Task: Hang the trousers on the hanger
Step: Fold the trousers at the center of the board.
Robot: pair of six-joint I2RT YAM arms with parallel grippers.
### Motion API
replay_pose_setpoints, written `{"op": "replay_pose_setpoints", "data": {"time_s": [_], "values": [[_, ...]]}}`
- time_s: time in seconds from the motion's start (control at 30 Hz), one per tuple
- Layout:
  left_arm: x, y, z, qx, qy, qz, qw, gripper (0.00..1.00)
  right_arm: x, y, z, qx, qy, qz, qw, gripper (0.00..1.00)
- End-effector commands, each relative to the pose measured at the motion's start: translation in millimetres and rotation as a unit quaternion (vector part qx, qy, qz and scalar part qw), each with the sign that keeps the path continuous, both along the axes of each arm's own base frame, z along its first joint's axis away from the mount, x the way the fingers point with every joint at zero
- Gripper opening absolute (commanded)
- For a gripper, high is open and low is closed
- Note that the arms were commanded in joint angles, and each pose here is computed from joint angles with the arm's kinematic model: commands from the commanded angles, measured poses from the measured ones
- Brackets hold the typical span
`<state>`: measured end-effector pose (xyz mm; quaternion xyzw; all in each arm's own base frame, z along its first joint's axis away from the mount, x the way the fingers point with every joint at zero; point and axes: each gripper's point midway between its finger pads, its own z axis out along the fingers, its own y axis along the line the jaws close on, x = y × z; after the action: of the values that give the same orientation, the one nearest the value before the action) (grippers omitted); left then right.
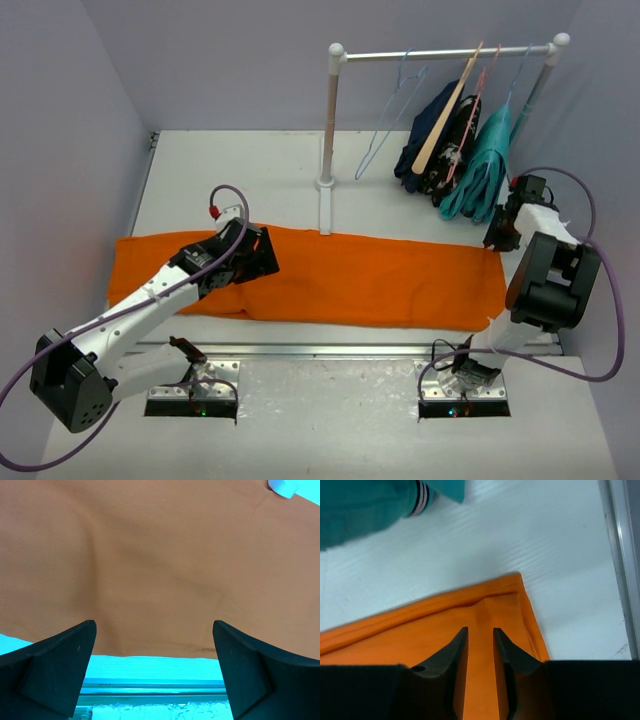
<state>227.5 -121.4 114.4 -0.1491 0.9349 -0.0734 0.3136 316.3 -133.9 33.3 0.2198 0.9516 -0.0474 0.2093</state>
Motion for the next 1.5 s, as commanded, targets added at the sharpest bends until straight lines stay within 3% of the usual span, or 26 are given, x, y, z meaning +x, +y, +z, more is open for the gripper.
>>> {"op": "replay_pose_setpoints", "data": {"time_s": [0.0,0.07,0.1,0.13,0.17,0.27,0.33,0.43,0.5,0.67,0.83,0.97,1.17,1.47], "values": [[4.4,1.3,10.2,-0.005,-0.023,0.010,1.000,1.00,38.5,8.2,35.9,-0.022,-0.046,0.023,0.998,0.57],[7.0,8.3,14.1,-0.002,-0.027,0.041,0.999,1.00,44.8,28.2,48.9,-0.050,-0.054,0.048,0.996,0.66],[6.7,13.9,15.3,0.000,-0.026,0.058,0.998,1.00,44.6,33.0,55.9,-0.068,-0.056,0.048,0.995,0.76],[7.2,18.7,15.1,0.001,-0.024,0.076,0.997,1.00,44.3,49.2,66.2,-0.070,-0.067,0.050,0.994,0.98],[7.9,25.0,14.9,0.001,-0.023,0.098,0.995,1.00,42.5,58.5,72.5,-0.072,-0.073,0.049,0.994,0.99],[10.1,60.5,4.3,0.004,-0.002,0.200,0.980,1.00,28.5,107.6,77.7,-0.067,-0.094,0.080,0.990,0.99],[11.0,106.2,-14.5,-0.002,0.030,0.303,0.952,1.00,-1.9,162.6,60.0,-0.045,-0.094,0.122,0.987,0.99],[11.1,137.2,-34.9,-0.017,0.061,0.366,0.929,1.00,-28.5,222.7,36.8,0.044,-0.106,0.177,0.977,0.99],[8.5,153.9,-44.9,-0.016,0.081,0.402,0.912,1.00,-44.7,245.1,22.6,0.085,-0.088,0.200,0.972,0.99],[6.9,212.2,-66.8,-0.052,0.069,0.519,0.850,1.00,-84.8,264.5,-24.8,0.060,-0.004,0.264,0.963,0.99],[17.1,258.4,-72.2,-0.028,0.038,0.564,0.824,1.00,-98.0,284.4,-23.3,0.127,-0.047,0.292,0.947,0.99],[1.0,268.9,-106.2,-0.040,0.061,0.608,0.790,1.00,-104.0,303.0,-9.3,0.176,-0.073,0.328,0.925,0.99],[-27.1,271.1,-132.8,-0.031,0.101,0.647,0.755,1.00,-109.3,307.3,0.3,0.190,-0.096,0.354,0.911,0.99],[-37.3,304.4,-52.4,0.048,0.071,0.671,0.737,1.00,-112.2,307.7,8.9,0.195,-0.115,0.365,0.903,0.99]]}}
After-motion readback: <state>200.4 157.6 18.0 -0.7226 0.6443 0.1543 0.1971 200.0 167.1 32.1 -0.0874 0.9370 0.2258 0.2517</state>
